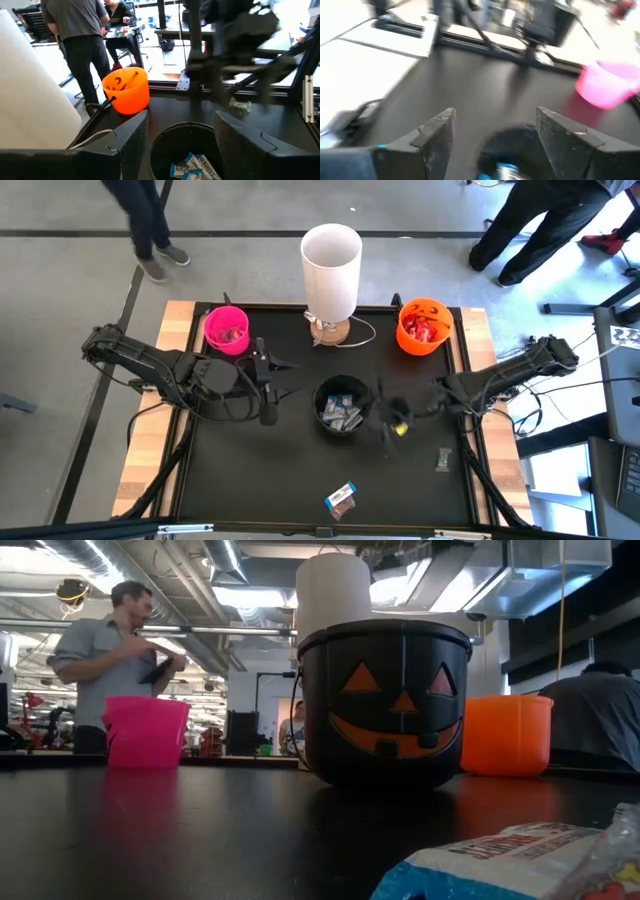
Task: Sort candy
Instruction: Put the white chocolate into the black bucket
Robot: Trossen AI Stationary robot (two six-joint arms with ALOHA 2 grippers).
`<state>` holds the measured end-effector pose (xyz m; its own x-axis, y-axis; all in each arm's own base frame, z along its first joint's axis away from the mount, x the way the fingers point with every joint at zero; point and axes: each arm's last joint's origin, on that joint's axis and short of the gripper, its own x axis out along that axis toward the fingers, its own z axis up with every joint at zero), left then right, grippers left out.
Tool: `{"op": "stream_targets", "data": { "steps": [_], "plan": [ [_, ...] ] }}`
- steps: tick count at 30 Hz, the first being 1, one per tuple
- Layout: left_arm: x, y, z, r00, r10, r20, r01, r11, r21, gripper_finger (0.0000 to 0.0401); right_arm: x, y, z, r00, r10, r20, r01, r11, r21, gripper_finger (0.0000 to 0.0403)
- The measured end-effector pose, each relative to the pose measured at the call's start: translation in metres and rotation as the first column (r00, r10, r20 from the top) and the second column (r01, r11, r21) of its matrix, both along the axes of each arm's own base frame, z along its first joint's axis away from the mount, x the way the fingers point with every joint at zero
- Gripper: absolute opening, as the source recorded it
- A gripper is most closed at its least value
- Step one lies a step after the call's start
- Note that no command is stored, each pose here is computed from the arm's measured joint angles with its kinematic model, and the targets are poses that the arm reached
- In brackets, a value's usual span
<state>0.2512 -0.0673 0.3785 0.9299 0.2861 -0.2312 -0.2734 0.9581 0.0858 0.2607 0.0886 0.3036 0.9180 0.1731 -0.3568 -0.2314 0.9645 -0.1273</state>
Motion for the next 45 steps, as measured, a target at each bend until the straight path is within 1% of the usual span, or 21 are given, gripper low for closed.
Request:
{"op": "stream_targets", "data": {
  "steps": [2, 3, 5, 8, 12, 15, 20, 26, 28, 32, 35, 40, 45],
  "plan": [
    [0.000, 0.000, 0.000, 1.000, 0.013, -0.001, -0.013, 1.000, 0.008, 0.0215, -0.002, 0.015, 0.006, 0.998, 0.054, 0.023, -0.053, 0.998, -0.021, 0.0269],
    [0.000, 0.001, 0.000, 1.000, 0.023, 0.000, -0.023, 1.000, 0.011, 0.0215, -0.002, 0.022, 0.006, 0.998, 0.063, 0.026, -0.063, 0.997, -0.035, 0.0267],
    [0.000, 0.001, 0.000, 0.999, 0.044, 0.003, -0.044, 0.999, 0.011, 0.0215, -0.003, 0.035, 0.000, 0.996, 0.088, 0.005, -0.088, 0.994, -0.059, 0.0262],
    [0.000, 0.001, 0.000, 0.998, 0.053, 0.016, -0.052, 0.998, -0.031, 0.0215, -0.002, 0.053, -0.012, 0.990, 0.133, -0.039, -0.135, 0.988, -0.080, 0.0255],
    [0.002, -0.001, -0.002, 0.999, 0.036, 0.028, -0.033, 0.993, -0.111, 0.0215, -0.001, 0.077, -0.032, 0.977, 0.187, -0.105, -0.196, 0.976, -0.090, 0.0247],
    [0.008, -0.005, -0.007, 1.000, -0.001, 0.013, 0.003, 0.989, -0.148, 0.0215, -0.001, 0.092, -0.046, 0.966, 0.214, -0.143, -0.227, 0.970, -0.085, 0.0244],
    [0.027, -0.022, -0.023, 0.995, -0.097, -0.017, 0.093, 0.982, -0.163, 0.0215, -0.004, 0.112, -0.062, 0.954, 0.235, -0.188, -0.250, 0.967, -0.057, 0.0243],
    [0.043, -0.040, -0.037, 0.988, -0.153, -0.007, 0.150, 0.974, -0.173, 0.0215, -0.006, 0.134, -0.079, 0.941, 0.266, -0.208, -0.276, 0.961, -0.019, 0.0243],
    [0.045, -0.045, -0.040, 0.987, -0.163, -0.001, 0.161, 0.971, -0.175, 0.0215, -0.006, 0.140, -0.088, 0.935, 0.270, -0.228, -0.282, 0.959, -0.018, 0.0243],
    [0.046, -0.053, -0.041, 0.984, -0.179, 0.012, 0.178, 0.968, -0.177, 0.0215, -0.001, 0.144, -0.110, 0.925, 0.247, -0.290, -0.262, 0.965, -0.016, 0.0243],
    [0.045, -0.060, -0.043, 0.980, -0.199, 0.008, 0.198, 0.964, -0.179, 0.0215, 0.004, 0.147, -0.125, 0.920, 0.233, -0.314, -0.252, 0.967, -0.020, 0.0243],
    [0.042, -0.068, -0.040, 0.981, -0.186, 0.056, 0.194, 0.946, -0.261, 0.0215, 0.010, 0.152, -0.149, 0.916, 0.209, -0.341, -0.240, 0.969, -0.050, 0.0243],
    [0.039, -0.076, -0.037, 0.977, -0.193, 0.088, 0.210, 0.940, -0.268, 0.0215, 0.017, 0.150, -0.165, 0.915, 0.180, -0.362, -0.216, 0.974, -0.064, 0.0243]
  ]
}}
